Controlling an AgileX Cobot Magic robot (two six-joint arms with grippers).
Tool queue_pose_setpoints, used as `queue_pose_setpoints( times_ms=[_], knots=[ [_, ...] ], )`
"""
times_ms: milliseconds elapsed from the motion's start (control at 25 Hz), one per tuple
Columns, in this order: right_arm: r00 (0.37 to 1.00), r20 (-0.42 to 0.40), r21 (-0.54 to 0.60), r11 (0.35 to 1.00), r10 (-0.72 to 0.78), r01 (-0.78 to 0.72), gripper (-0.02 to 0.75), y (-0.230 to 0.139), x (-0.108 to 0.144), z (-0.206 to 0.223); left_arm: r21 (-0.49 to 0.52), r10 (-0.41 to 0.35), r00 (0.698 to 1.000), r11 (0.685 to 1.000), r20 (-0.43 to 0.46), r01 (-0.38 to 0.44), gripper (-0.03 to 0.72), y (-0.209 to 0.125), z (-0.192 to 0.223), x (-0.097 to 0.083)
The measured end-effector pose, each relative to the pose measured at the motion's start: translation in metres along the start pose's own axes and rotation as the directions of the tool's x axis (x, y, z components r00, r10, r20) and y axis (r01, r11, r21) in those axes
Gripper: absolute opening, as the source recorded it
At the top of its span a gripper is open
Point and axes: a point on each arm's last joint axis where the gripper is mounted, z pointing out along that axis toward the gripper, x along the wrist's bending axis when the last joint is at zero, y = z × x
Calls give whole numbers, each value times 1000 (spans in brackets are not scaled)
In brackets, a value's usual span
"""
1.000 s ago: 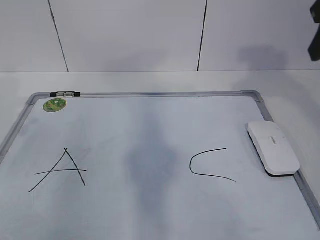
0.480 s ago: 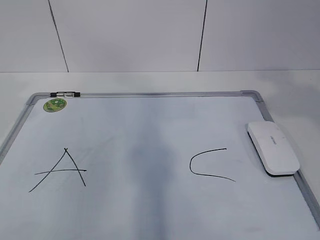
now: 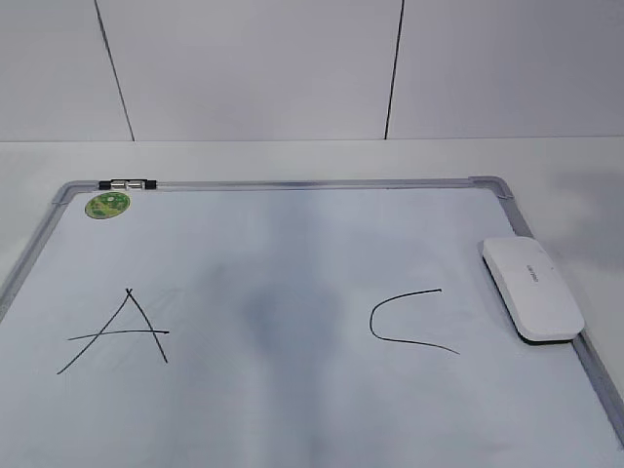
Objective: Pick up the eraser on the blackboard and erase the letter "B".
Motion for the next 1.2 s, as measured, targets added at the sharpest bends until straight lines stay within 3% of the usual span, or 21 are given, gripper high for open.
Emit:
queue_pose_setpoints(
  times_ms=[400, 720, 1200],
  knots=[
    [1000, 12, -21, 1000, -1, 1, 216, -32, -4, -9, -246, 27, 999, 969, -21, -31, 209, -58, -65, -16],
    [1000, 28, -4, 1000, -7, 8, 216, -39, -5, -4, -254, 41, 999, 966, -13, -43, 209, -102, -56, -21],
    [999, 34, -78, 997, -8, 11, 216, -107, -9, -3, -306, 64, 998, 950, -25, -68, 209, -152, -43, -25]
  ],
)
